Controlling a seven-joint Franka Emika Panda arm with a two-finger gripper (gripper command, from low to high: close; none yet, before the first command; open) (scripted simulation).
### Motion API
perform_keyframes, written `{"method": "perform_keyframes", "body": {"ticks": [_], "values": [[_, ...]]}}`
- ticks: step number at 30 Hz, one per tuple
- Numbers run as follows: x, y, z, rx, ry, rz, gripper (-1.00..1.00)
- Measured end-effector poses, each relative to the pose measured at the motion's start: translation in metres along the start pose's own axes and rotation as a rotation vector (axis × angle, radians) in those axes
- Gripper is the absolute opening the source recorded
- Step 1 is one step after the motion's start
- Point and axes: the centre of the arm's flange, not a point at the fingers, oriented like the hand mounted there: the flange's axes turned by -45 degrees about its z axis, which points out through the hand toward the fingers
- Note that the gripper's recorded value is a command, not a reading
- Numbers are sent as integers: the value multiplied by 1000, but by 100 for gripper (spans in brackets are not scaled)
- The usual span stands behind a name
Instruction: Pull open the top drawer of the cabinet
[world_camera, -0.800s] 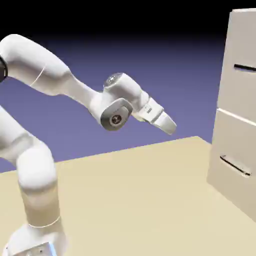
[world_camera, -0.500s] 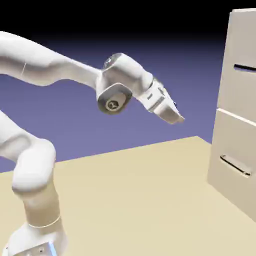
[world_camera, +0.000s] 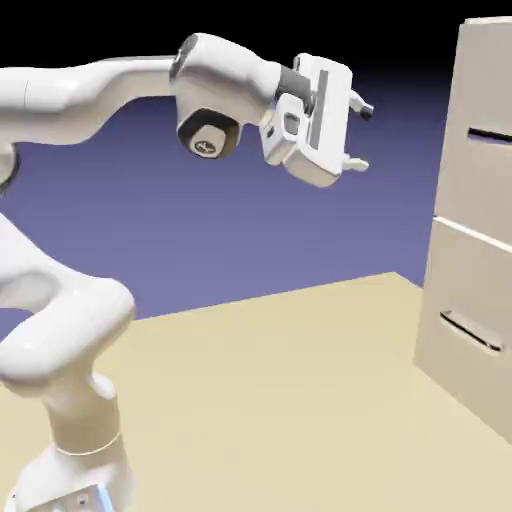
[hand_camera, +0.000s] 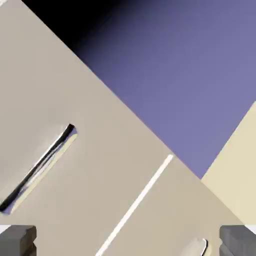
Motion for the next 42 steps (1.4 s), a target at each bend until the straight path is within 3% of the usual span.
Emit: {"method": "perform_keyframes", "body": {"ticks": [8,15,25,34,41,42], "values": [[-4,-45,-2,123,66,191,0],[-20,-78,31,230,71,312,0],[-44,-89,132,344,3,458,0],[-48,-40,257,404,-102,620,0],[-47,-57,301,405,-104,624,0],[-47,-58,306,405,-104,625,-100]]}}
